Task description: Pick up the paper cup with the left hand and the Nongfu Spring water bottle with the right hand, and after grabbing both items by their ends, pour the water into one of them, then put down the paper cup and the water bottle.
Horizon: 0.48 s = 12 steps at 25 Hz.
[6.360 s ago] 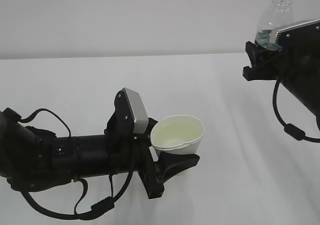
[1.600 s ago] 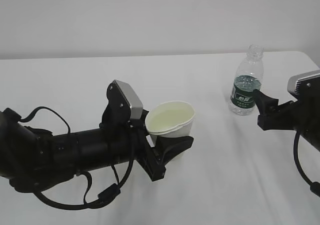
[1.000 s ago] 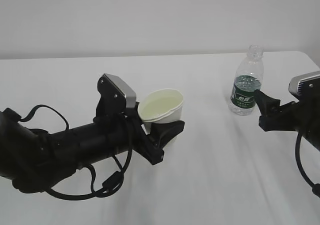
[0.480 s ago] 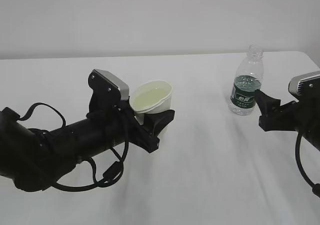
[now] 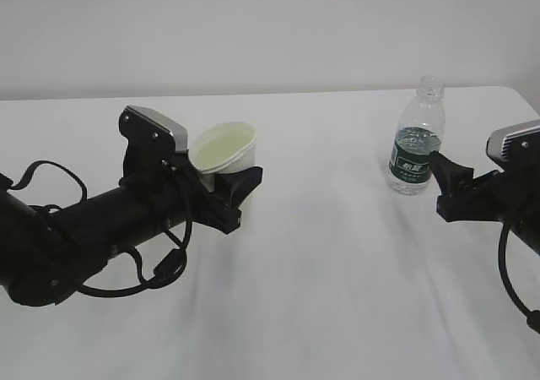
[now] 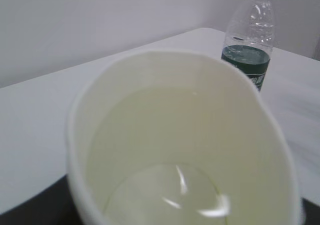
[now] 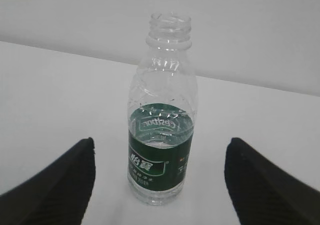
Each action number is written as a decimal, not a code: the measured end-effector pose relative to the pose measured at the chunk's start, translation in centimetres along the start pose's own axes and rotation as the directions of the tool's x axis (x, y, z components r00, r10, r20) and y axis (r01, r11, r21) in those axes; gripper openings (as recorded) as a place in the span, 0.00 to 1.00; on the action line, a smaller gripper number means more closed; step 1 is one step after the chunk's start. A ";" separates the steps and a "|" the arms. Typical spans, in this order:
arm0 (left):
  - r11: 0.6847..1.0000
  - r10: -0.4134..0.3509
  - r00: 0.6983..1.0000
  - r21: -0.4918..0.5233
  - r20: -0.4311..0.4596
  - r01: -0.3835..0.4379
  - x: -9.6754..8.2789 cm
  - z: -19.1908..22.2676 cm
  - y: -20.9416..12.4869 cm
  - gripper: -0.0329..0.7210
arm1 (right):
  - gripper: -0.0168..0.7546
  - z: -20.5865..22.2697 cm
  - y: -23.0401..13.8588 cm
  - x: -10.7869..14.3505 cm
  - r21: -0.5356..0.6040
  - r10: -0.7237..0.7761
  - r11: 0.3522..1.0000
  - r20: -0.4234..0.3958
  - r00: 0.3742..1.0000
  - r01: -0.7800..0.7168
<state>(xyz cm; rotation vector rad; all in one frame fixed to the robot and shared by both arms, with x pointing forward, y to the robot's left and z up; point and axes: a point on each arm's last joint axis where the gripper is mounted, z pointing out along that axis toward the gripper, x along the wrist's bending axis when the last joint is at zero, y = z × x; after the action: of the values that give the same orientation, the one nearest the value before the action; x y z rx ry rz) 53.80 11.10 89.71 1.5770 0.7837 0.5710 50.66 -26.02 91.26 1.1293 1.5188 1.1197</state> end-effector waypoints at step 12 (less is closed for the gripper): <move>1.000 -0.014 0.997 -0.007 -0.082 0.013 2.8 -0.6 0.1 0.65 | 0.80 0.0 0.0 0.0 0.000 0.000 1.000 0.000 1.000 0.000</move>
<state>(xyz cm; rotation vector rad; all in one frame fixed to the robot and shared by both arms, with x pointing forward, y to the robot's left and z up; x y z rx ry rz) 55.25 13.61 89.72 1.5495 0.8526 0.6307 50.66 -26.02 91.26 1.1293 1.5188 1.1197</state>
